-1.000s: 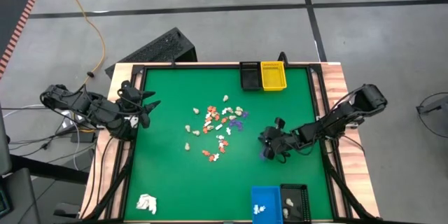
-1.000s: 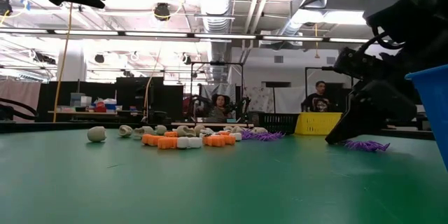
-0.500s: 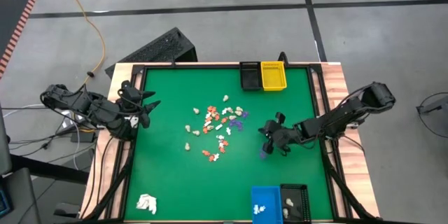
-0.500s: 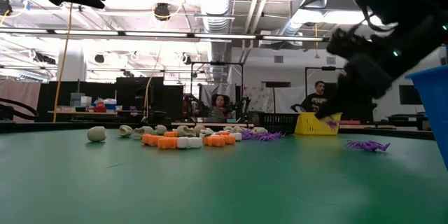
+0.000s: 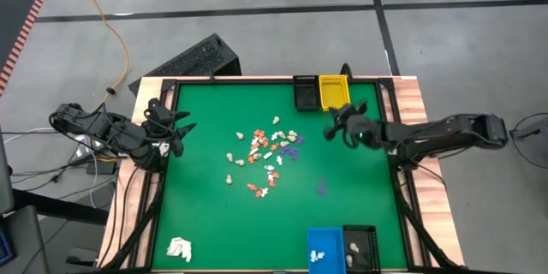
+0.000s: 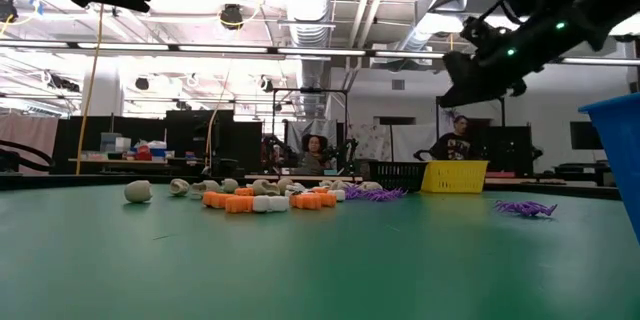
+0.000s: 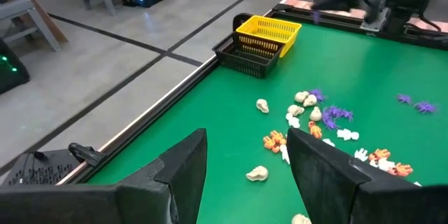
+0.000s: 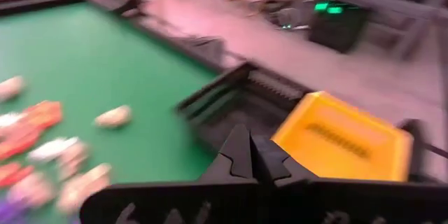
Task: Sort Halloween decoration
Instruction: Put the violet spider toy into the yellow basket
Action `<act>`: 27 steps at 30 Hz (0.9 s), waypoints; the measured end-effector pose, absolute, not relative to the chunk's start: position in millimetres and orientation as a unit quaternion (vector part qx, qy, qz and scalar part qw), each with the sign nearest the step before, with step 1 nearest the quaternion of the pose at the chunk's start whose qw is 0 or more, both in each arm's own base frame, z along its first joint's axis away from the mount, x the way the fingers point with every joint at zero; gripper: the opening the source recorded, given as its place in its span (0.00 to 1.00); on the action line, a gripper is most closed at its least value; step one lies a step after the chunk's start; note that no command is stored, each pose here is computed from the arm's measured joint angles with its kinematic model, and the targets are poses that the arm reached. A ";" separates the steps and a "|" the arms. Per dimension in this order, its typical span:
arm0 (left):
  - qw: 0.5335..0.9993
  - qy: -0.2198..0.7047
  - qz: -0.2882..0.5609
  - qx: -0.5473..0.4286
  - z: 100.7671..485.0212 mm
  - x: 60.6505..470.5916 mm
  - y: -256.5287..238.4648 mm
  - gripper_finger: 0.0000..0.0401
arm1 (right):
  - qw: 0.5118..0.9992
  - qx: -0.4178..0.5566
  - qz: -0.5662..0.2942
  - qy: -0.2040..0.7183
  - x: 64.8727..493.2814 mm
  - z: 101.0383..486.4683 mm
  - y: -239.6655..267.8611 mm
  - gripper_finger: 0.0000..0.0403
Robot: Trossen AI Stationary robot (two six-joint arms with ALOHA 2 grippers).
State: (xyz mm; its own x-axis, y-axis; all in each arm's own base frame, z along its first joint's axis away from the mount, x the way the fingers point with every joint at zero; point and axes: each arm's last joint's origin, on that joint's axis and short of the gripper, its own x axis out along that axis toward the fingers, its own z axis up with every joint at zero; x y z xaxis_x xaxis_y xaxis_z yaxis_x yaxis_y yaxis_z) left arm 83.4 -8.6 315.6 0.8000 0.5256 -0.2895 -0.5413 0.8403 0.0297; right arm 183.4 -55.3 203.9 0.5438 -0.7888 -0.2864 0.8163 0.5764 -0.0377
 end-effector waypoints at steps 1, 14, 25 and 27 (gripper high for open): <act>0.948 0.144 0.282 -0.027 315.6 83.4 -8.5 0.47 | 0.868 0.052 -0.475 0.136 180.9 204.1 -62.9 0.00; 0.947 0.143 0.285 -0.026 315.7 83.3 -8.3 0.47 | 0.851 0.108 -0.493 0.144 165.5 192.4 -128.0 0.14; 0.947 0.147 0.283 -0.024 315.0 83.1 -8.4 0.47 | 0.946 0.122 -0.269 0.136 178.2 202.0 -108.2 0.41; 0.947 0.151 0.284 -0.021 314.1 82.7 -8.2 0.47 | 0.958 0.135 -0.202 0.151 181.7 202.7 -92.1 0.41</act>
State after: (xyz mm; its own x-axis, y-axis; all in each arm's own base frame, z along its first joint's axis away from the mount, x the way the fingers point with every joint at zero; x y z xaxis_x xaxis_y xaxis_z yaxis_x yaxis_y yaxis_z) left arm 82.7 -8.2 314.1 0.7931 0.5308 -0.2987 -0.5437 0.8380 0.0457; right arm 181.7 -92.1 202.7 0.8730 -0.3461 -0.3436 0.4276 0.8821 0.1978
